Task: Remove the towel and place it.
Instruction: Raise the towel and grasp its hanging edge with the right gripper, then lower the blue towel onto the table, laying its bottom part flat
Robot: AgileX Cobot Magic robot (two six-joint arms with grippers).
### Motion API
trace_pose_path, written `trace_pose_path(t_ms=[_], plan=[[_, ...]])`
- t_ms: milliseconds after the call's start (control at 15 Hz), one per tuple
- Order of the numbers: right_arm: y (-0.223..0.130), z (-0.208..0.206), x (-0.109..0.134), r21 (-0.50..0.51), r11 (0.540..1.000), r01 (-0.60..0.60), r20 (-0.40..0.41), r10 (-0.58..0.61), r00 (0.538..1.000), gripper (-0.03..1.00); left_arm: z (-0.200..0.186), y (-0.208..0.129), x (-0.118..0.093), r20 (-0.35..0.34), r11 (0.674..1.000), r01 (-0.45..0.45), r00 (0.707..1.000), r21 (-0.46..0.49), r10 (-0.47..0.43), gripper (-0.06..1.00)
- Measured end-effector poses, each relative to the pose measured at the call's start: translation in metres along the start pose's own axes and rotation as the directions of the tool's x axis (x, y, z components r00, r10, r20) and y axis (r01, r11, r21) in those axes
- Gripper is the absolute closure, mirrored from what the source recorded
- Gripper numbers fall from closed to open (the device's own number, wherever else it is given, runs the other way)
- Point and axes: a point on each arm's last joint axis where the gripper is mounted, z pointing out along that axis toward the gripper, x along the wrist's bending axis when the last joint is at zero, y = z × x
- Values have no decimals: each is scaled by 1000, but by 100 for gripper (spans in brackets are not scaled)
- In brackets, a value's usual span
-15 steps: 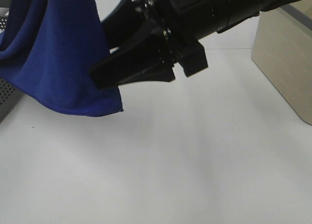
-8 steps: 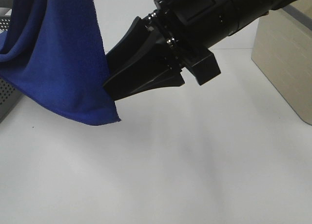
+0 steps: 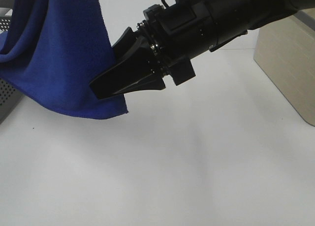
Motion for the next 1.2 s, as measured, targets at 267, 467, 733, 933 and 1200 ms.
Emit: trace_pose_path(t_ms=[267,467,733,933,1200], plan=[[-18,9,-17,10,998,-65,-13,65,998,36,0,0,0,-2,1000,-4,1000,4,4,94],[-28,13,-24,19,995,-96,-21,96,995,35,0,-1,1,-6,1000,-3,1000,14,3,94],[-21,13,-27,-65,982,-179,-14,179,984,29,0,-2,1,-11,999,50,999,21,-50,94],[-20,13,-30,-89,972,-219,13,221,975,29,0,-2,1,-11,998,58,998,21,-58,94],[-27,13,-33,-20,982,-190,66,191,979,47,0,-2,1,-11,998,60,998,21,-60,94]])
